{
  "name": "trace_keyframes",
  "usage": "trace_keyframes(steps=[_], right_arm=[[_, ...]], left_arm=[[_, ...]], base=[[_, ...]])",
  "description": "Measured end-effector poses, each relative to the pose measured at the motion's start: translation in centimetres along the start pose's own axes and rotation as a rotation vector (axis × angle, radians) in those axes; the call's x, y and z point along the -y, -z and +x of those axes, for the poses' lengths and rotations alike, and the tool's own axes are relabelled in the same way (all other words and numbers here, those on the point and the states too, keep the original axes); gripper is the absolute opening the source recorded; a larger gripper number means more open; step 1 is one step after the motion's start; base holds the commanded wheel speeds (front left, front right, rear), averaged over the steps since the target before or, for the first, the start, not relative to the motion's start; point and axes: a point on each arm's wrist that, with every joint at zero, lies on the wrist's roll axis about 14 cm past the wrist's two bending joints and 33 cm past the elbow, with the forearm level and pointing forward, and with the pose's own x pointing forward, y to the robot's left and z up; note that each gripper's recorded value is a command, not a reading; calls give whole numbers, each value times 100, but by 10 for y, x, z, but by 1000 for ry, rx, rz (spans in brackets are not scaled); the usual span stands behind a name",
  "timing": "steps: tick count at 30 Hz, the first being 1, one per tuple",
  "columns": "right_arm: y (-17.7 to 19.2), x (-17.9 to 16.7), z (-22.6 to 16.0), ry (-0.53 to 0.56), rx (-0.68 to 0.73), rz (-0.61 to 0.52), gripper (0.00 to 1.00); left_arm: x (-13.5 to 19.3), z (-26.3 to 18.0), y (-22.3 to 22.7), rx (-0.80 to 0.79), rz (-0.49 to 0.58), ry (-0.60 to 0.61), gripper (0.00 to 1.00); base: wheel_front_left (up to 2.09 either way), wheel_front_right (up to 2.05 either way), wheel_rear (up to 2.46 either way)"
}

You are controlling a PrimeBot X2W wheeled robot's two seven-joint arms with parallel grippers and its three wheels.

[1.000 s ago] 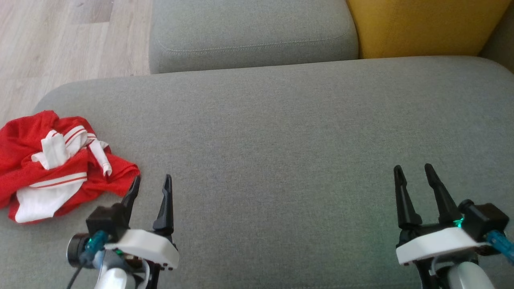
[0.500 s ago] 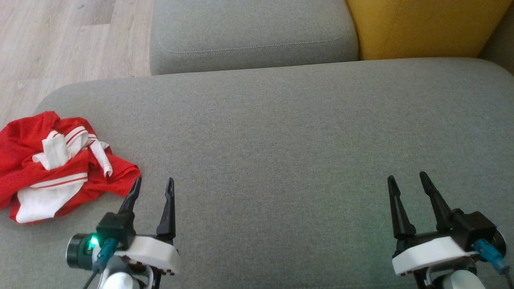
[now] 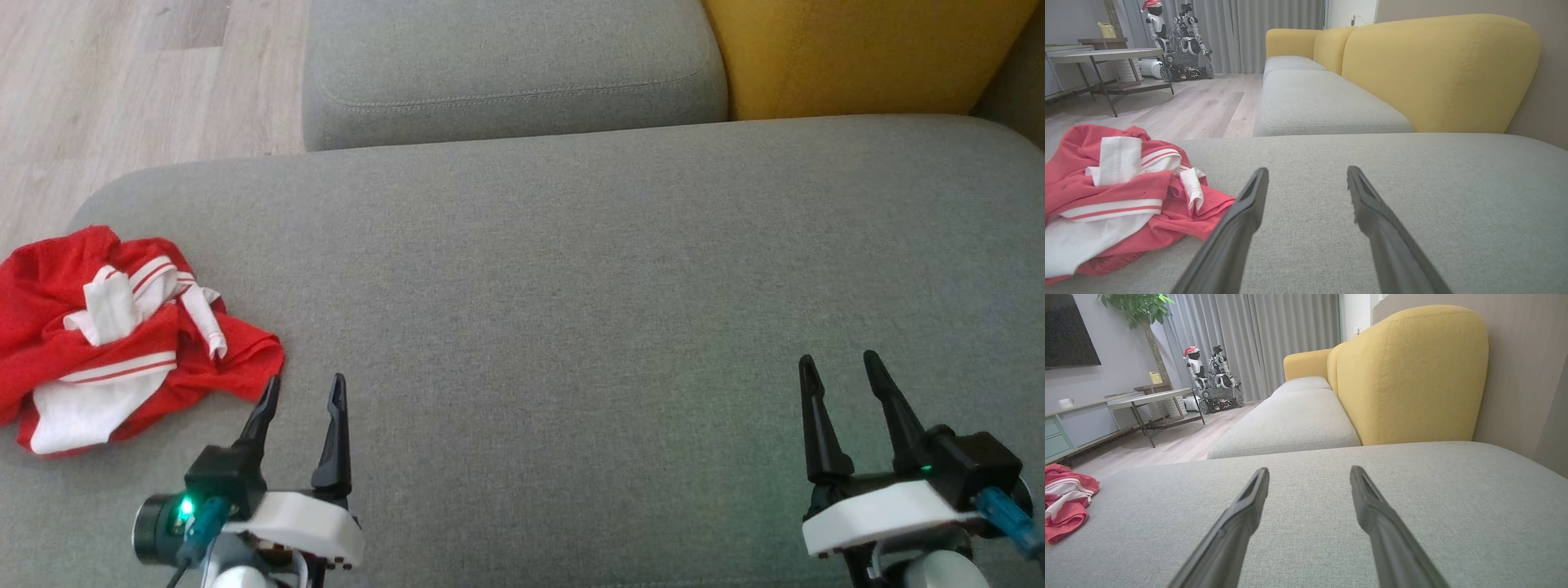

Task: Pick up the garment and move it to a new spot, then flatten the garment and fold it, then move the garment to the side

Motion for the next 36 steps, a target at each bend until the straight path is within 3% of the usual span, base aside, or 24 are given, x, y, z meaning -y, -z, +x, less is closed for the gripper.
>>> trace_keyframes(steps=[25, 36], right_arm=[[3, -3, 3, -7, -12, 4, 100], [-3, -48, 27, -151, 5, -11, 100]], left_arm=[[-3, -4, 3, -7, -4, -10, 100], [-48, -22, -3, 11, -4, -162, 100]], base=[[0, 0, 0], [0, 0, 0]])
